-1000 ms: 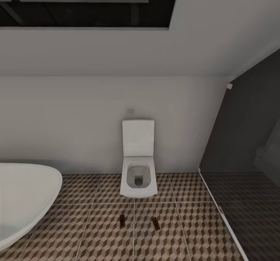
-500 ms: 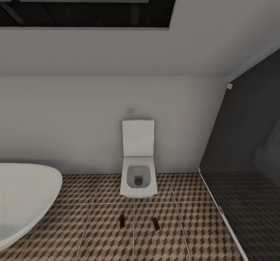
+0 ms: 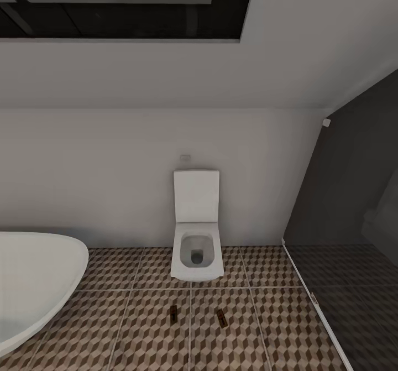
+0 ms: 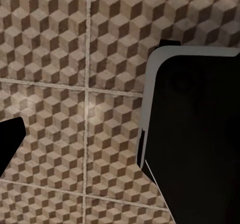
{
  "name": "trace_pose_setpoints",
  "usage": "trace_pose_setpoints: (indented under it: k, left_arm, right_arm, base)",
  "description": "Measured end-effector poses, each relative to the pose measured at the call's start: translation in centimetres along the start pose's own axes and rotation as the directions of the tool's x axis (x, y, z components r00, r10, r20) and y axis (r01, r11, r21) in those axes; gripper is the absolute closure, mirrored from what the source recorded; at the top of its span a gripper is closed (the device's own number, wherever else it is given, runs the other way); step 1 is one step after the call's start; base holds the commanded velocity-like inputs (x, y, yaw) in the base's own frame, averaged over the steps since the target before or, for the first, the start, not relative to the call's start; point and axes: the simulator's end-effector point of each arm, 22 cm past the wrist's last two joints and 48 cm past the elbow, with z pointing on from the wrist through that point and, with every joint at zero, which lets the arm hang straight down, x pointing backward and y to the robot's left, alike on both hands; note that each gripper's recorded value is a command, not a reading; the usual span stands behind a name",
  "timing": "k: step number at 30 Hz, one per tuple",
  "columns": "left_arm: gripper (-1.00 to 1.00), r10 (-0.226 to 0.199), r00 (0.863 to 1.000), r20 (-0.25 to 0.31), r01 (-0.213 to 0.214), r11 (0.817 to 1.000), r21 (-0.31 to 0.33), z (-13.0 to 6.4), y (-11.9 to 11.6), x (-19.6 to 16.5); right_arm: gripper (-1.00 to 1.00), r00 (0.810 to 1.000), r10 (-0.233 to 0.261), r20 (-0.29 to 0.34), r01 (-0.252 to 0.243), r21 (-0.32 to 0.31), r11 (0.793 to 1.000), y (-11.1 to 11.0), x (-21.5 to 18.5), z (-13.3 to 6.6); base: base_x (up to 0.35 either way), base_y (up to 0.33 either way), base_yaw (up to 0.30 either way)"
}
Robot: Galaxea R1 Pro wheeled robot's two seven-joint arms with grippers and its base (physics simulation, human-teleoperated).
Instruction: Take the four mousetraps from the cabinet in the bathroom and place them on the bathroom floor. Make sure all four end up on the same floor surface, and ensure that at least two of them are either under or directly next to the same bathroom sink.
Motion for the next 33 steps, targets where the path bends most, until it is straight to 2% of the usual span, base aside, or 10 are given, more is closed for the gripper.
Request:
trace_pose_setpoints:
  k: [3, 12, 33]
  left_arm:
    - [-1.00, 0.003, 1.000, 0.000, -0.003, 1.000, 0.002, 0.0, -0.1, 0.0]
    - [-1.00, 0.004, 1.000, 0.000, -0.004, 1.000, 0.004, 0.0, -0.2, 0.0]
    - [-1.00, 0.004, 1.000, 0.000, -0.004, 1.000, 0.004, 0.0, -0.2, 0.0]
  right_arm:
    - [-1.00, 1.000, 0.006, 0.005, -0.006, -0.011, 1.000, 0.9, -0.2, 0.0]
    - [-1.00, 1.000, 0.015, 0.026, -0.015, -0.024, 1.000, 1.9, -1.0, 0.1]
    - [-1.00, 0.999, 0.016, 0.028, -0.015, -0.025, 1.000, 2.0, -1.1, 0.1]
  base:
    - [0.000, 0.000, 0.000]
    - [0.000, 0.000, 0.000]
    - [0.000, 0.000, 0.000]
